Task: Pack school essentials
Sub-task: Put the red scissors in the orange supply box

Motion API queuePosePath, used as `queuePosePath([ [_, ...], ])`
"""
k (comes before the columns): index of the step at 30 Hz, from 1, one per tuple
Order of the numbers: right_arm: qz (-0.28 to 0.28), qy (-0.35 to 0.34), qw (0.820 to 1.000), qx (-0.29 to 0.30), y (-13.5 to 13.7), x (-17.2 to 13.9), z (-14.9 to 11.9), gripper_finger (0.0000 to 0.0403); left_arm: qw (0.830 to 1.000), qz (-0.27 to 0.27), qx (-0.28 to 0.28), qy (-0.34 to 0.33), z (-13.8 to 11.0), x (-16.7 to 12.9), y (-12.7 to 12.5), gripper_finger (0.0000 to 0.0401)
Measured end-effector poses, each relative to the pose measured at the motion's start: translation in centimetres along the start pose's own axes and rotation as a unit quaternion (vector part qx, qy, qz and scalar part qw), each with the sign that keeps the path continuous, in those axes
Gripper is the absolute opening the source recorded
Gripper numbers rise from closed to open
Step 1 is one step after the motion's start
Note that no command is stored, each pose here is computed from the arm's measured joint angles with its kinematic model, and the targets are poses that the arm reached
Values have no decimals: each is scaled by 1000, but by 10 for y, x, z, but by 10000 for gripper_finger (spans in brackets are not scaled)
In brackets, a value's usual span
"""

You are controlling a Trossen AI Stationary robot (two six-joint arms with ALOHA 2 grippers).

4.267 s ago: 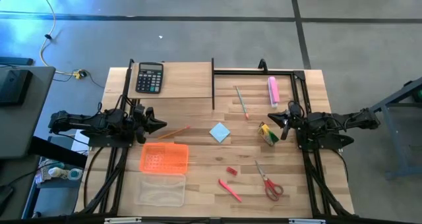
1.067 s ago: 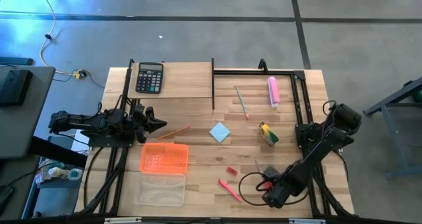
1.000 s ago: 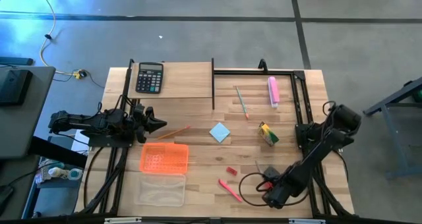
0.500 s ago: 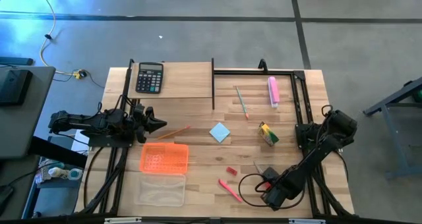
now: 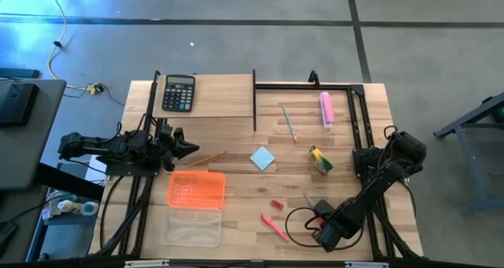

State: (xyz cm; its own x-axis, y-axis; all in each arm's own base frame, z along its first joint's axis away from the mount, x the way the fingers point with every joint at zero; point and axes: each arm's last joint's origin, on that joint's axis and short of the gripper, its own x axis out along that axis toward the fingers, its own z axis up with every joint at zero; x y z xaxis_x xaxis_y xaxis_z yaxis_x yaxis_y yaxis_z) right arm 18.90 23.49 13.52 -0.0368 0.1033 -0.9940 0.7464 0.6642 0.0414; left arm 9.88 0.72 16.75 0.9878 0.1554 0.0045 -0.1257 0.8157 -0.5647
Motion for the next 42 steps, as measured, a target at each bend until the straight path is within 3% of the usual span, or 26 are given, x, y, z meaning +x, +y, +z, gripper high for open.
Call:
queuePosePath([
  [9, 27, -18, 999, -7, 0, -7, 0, 48, 1000, 0, -22, 0, 0, 0, 0, 1],
  [18, 134, -79, 987, -43, 11, -35, 15, 47, 1000, -1, -22, 1, 0, 0, 0, 1],
  [33, 236, -170, 952, -96, 30, -57, 98, 47, 999, -32, -22, 23, -1, 0, -2, 1],
  [42, 298, -238, 915, -131, 35, -73, 142, 47, 999, -27, -22, 28, -2, 0, -1, 23],
])
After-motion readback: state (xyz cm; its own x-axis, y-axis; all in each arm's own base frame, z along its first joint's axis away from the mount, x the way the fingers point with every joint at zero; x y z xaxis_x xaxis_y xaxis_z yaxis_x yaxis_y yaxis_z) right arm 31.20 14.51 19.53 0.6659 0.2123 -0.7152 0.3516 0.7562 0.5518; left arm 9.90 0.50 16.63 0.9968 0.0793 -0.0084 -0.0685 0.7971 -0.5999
